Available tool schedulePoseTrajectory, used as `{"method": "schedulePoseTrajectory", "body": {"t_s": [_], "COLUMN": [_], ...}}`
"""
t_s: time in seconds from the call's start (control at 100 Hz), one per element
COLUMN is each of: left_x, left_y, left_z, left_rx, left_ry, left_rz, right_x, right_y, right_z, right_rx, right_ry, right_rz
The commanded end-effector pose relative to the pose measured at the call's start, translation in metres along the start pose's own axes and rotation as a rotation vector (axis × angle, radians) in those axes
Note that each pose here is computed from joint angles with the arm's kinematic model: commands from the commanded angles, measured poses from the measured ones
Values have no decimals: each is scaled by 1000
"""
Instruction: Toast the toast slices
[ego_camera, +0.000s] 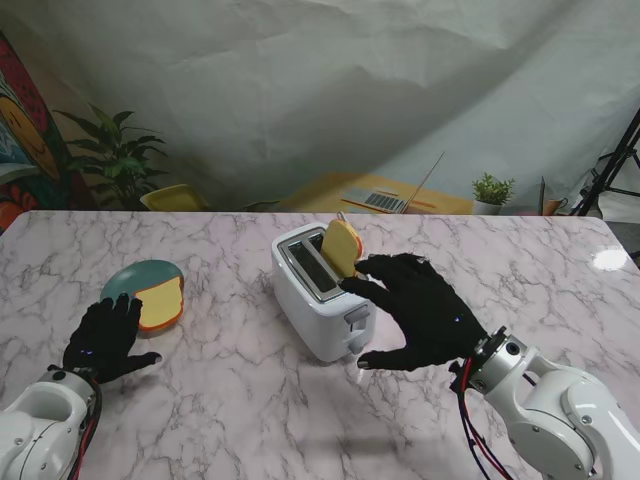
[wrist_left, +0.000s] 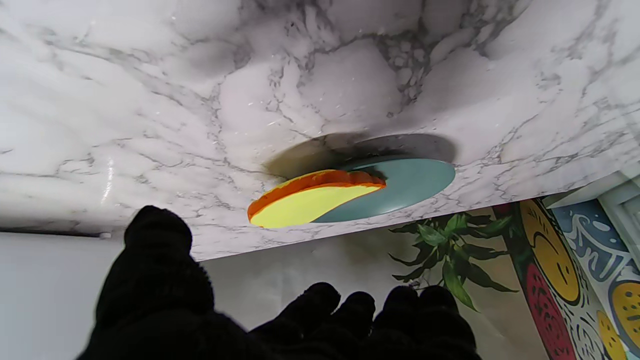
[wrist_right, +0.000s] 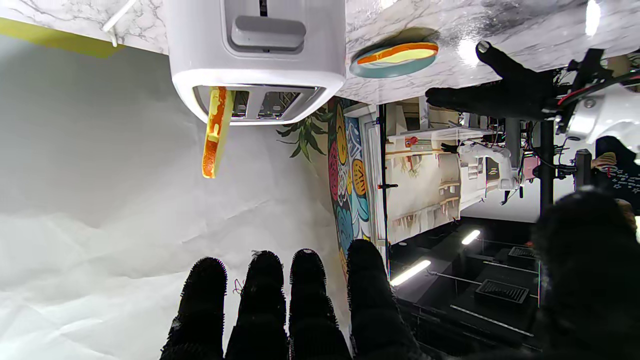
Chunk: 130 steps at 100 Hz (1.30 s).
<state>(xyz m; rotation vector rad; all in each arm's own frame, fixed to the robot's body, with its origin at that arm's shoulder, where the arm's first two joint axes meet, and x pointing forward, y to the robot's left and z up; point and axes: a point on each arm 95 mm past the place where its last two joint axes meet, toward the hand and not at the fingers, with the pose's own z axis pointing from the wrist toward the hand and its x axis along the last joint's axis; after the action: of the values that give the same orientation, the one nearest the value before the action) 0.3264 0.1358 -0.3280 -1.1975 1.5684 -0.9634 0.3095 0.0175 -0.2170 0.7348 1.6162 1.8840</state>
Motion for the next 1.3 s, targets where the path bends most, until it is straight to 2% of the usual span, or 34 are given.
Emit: {"method": "schedulePoseTrajectory", "body": {"t_s": [0.0,0.18,0.3,0.44,0.71,0.97,1.29], "left_x": [0,-3,-4,-2,5,4,3], "left_y": [3,6,8,11,17,21,23], "left_z": [9,33,49,61,70,82,88], "left_rx": [-11,23,29,2,-30,-19,1], "left_ry": [-8,-39,-22,12,61,49,34], "left_rz": [14,34,41,57,84,111,122], "right_x": [2,2,2,2,0,0,0], "right_y": [-2,-4,-5,-7,-9,-11,-11], "right_z": [-3,-5,-6,-7,-10,-10,-10], "right_rx": [8,11,12,10,5,-1,-15], "right_ry": [-6,-17,-20,-28,-42,-44,-48], "right_rz": [3,13,11,14,19,20,16]}}
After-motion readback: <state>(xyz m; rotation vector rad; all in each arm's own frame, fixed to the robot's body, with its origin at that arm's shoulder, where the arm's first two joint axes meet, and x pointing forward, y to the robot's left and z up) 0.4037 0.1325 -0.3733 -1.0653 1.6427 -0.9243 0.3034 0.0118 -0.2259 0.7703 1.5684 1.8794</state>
